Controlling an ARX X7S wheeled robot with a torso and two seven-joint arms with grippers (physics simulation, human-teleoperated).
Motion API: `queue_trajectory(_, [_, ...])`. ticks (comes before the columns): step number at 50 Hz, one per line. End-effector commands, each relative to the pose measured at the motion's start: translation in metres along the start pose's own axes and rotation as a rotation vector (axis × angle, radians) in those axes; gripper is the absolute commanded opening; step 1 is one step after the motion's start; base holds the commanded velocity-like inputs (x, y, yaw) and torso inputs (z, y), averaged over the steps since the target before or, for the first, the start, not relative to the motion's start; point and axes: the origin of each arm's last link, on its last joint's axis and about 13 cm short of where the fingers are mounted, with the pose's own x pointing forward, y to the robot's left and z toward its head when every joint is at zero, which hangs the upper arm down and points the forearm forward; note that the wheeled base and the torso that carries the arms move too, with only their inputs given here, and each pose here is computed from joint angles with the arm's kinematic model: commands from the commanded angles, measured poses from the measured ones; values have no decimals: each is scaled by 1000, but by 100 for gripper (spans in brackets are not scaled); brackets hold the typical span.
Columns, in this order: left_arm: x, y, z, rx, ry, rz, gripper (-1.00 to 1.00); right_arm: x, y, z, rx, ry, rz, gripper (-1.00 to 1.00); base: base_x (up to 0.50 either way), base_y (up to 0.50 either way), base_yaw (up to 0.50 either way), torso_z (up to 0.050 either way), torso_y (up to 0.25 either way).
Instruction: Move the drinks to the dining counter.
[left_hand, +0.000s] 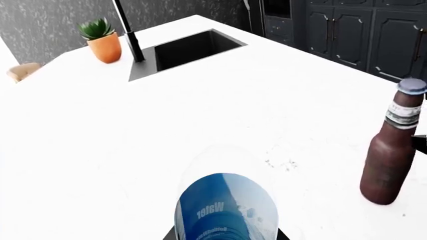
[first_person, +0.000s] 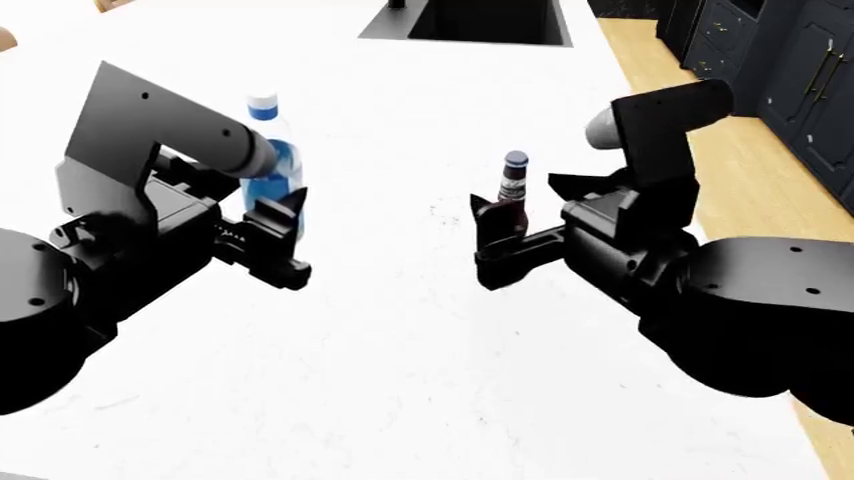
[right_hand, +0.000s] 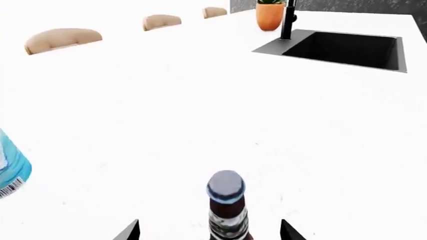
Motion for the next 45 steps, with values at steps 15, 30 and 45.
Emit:
queue_trajectory(15, [5, 1, -23, -54, 16, 27, -100, -55, 10, 45, -19, -210, -1, 100, 0, 0, 0, 0, 1])
queue_trajectory(30, [0, 1, -40, -92, 27, 44, -100, -67, 11, 58, -17, -287, -23, 100, 0, 0, 0, 1, 1])
queue_trajectory(45, [4, 0, -46, -102, 34, 35, -100, -68, 11, 63, -19, -304, -30, 100, 0, 0, 0, 0, 1])
